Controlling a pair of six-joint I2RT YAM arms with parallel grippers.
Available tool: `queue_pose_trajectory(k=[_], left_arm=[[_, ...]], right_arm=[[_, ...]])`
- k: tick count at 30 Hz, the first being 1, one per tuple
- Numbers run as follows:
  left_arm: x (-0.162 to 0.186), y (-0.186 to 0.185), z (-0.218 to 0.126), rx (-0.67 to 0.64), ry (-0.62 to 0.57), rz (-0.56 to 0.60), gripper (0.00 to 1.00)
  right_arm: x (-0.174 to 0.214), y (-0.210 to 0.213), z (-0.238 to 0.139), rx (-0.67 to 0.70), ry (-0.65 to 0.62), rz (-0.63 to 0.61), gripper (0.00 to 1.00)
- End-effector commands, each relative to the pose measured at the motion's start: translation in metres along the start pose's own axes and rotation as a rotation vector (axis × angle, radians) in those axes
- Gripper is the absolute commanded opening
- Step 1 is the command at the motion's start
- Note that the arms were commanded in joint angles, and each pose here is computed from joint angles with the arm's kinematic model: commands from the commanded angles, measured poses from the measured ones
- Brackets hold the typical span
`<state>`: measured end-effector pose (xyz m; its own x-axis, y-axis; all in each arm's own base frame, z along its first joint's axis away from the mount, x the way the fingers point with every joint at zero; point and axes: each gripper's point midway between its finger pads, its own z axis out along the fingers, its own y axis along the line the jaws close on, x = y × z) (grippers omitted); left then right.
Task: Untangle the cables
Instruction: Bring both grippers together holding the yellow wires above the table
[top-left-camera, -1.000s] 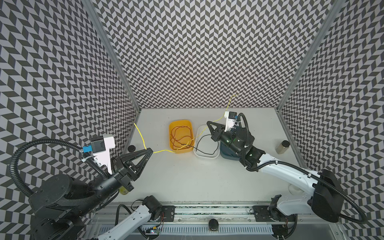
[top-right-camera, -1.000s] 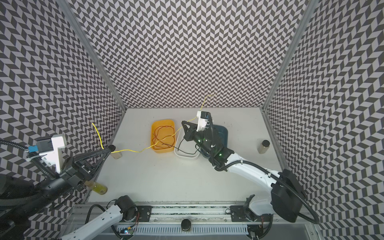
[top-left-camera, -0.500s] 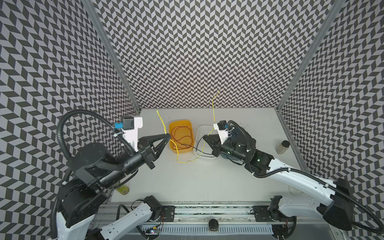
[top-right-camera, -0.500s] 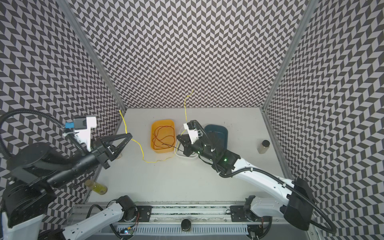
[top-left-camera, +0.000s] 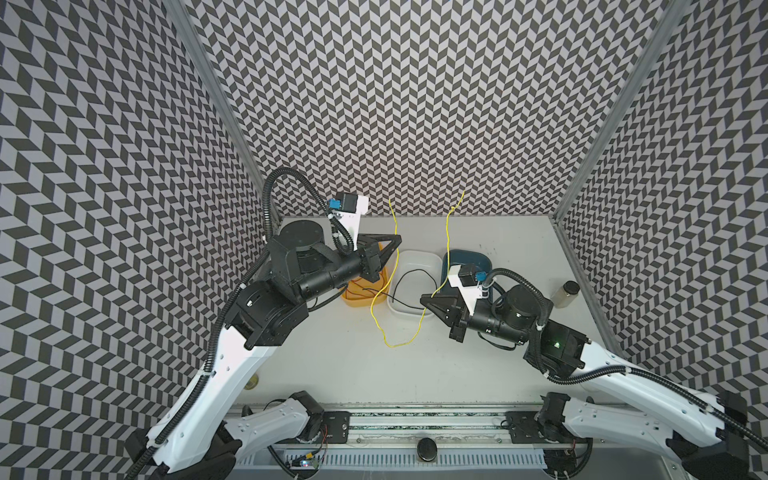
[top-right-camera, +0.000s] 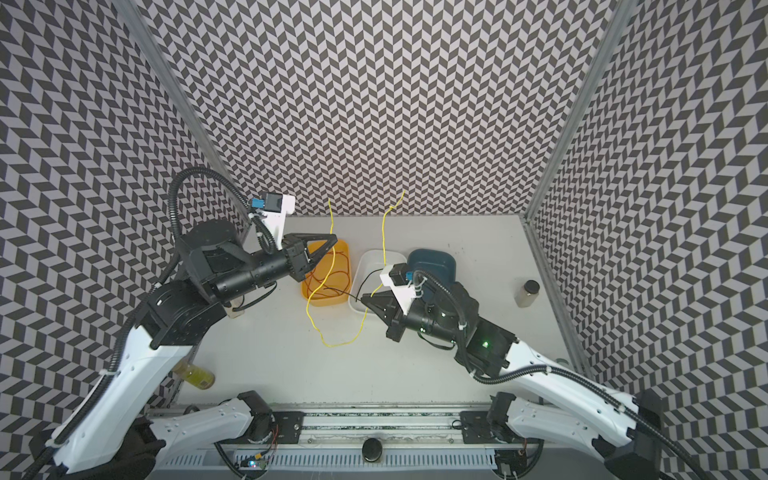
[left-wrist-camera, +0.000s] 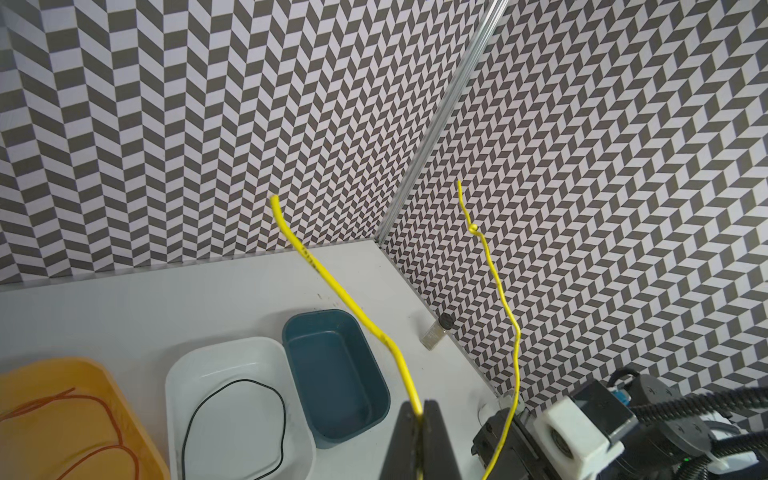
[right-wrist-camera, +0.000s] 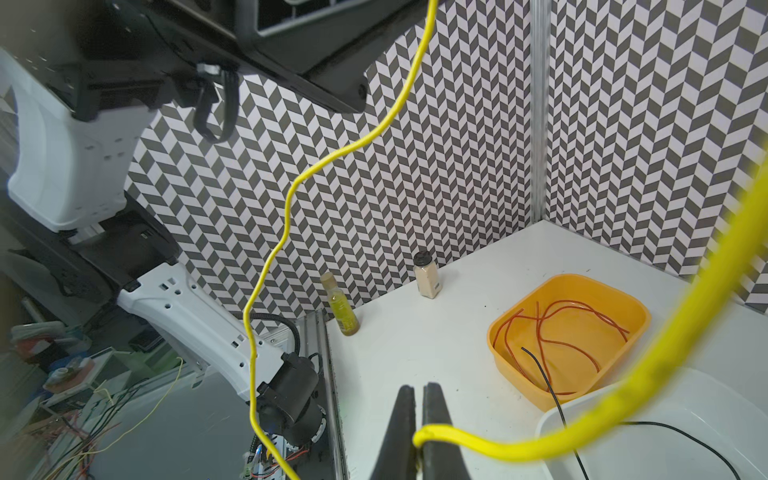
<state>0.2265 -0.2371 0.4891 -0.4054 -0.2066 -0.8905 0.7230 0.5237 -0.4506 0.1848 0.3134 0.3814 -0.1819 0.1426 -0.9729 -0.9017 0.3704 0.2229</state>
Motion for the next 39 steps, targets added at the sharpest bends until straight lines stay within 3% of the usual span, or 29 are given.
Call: queue_pose_trajectory(k=[1,6,20,27,32,39], left_arm=[[-0.009,-0.018,0.005,0.099,-0.054,-0.037,0.00],[0.007,-0.030,0.013,0.148,-0.050,-0.052,0.00],[0.037,-0.037,0.002,0.243,-0.103,-0.018,0.00],[0.045,-0.038,0.009,0.243,-0.086,-0.003,0.00],[0.054,-0.032,0.012,0.219,-0.074,0.004,0.00],[0.062,-0.033,0.021,0.229,-0.062,-0.011,0.00]], right_arm=[[-0.030,0.017,-0.004,-0.076,-0.126,0.012,0.00],[-0.044,0.016,-0.005,-0.090,-0.210,0.118,0.03],[-0.068,0.025,-0.029,-0.135,-0.317,0.192,0.07],[-0.071,0.032,-0.026,-0.183,-0.305,0.234,0.11],[-0.078,0.031,-0.039,-0.178,-0.356,0.266,0.24],[-0.066,0.029,-0.024,-0.192,-0.308,0.307,0.25]])
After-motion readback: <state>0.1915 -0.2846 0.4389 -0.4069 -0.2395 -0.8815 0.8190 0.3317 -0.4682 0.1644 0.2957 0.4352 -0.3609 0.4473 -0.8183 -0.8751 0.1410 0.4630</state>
